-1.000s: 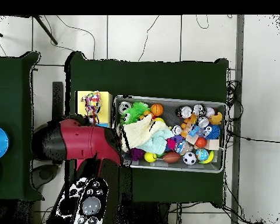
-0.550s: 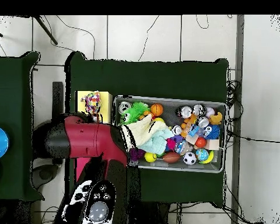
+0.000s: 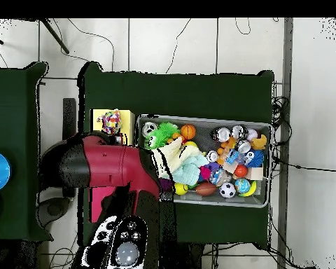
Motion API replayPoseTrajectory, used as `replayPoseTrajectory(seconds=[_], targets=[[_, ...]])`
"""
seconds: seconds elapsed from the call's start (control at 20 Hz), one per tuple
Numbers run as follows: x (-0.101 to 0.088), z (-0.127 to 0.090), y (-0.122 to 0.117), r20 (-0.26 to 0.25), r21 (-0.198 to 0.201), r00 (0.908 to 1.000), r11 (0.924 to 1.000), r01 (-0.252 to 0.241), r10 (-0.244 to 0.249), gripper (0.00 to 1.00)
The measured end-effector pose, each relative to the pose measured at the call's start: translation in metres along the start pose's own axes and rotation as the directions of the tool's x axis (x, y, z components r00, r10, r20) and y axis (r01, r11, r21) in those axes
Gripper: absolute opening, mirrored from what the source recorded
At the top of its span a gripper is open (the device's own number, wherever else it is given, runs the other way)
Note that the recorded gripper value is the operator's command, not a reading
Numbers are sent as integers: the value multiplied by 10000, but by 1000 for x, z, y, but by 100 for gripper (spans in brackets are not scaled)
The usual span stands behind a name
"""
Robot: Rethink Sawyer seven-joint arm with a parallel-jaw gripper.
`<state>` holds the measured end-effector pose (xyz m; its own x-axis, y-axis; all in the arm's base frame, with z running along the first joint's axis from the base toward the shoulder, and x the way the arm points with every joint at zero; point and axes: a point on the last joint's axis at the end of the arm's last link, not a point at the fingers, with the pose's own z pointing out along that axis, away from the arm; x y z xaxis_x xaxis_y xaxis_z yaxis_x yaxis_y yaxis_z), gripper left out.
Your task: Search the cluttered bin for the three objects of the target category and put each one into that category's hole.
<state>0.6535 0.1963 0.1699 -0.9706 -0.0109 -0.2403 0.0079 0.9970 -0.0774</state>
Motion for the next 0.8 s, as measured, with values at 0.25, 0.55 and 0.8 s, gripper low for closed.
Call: replayPoseTrajectory(seconds=[0.25, 0.55, 0.8], targets=[[0, 1, 3, -7, -68, 10000, 10000, 25, -25, 100], [0, 1, 6, -11, -105, 10000, 9999, 44, -45, 100], [0, 1, 7, -13, -128, 10000, 9999, 57, -57, 100]])
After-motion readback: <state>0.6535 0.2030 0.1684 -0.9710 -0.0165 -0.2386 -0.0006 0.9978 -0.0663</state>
